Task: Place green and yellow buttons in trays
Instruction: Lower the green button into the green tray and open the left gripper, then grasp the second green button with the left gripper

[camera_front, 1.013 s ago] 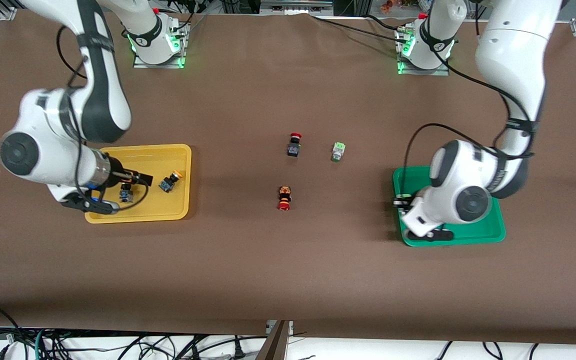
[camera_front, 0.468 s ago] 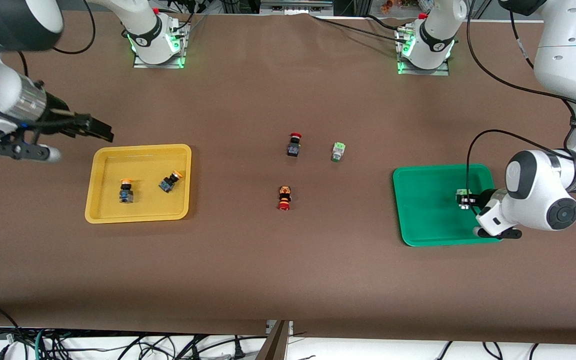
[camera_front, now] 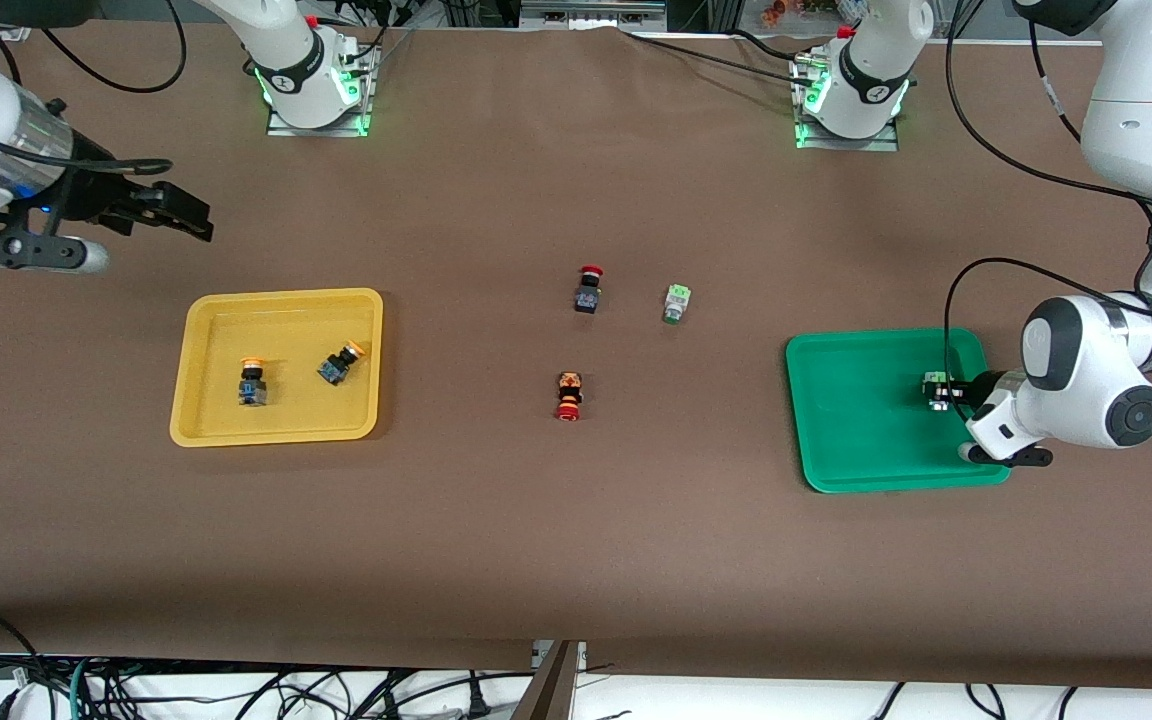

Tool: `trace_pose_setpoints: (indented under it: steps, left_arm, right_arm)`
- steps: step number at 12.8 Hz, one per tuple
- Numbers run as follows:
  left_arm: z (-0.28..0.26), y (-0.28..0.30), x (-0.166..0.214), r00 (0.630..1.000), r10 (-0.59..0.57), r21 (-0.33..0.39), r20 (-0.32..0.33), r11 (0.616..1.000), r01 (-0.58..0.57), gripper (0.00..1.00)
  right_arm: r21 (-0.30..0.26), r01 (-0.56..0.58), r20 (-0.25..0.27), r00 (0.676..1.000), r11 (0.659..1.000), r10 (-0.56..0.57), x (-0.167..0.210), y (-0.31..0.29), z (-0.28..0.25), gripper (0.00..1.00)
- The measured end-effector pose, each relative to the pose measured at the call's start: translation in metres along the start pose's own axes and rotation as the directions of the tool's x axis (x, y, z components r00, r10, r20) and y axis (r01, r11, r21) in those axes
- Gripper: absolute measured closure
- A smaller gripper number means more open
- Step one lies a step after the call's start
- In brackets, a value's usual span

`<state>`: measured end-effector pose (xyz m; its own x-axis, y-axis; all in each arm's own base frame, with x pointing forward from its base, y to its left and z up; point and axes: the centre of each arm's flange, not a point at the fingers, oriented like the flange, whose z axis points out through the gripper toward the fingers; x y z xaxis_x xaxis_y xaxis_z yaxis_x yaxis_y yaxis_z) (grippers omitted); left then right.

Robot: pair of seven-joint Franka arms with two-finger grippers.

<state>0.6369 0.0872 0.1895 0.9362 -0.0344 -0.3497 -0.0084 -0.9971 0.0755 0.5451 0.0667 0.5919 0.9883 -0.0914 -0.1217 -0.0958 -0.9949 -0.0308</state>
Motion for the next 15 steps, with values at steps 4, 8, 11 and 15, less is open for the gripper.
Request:
trace_pose_setpoints:
  steps: [4,8,11,15]
  left_arm:
    - [-0.035,0.054,-0.001,0.999,0.032,-0.018,0.010,0.999,-0.031,0.02]
    - [-0.050,0.203,-0.014,0.999,-0.046,-0.052,0.028,0.998,0.048,0.00]
    - [-0.023,0.289,-0.030,0.998,-0.041,-0.018,0.054,0.999,0.042,0.00]
    - [0.041,0.369,-0.059,0.998,-0.013,0.014,0.062,1.000,0.012,0.00]
  right_arm:
    - [0.008,-0.001,-0.026,1.000,1.000,0.001,-0.003,0.010,-0.014,0.00]
    - [0.014,0.002,-0.063,0.998,1.000,-0.002,-0.003,0.008,-0.031,0.00]
    - [-0.012,-0.009,-0.097,0.995,1.000,0.008,0.003,0.015,-0.041,0.00]
    - [-0.016,-0.014,-0.095,0.995,1.000,0.012,0.012,0.016,-0.034,0.00]
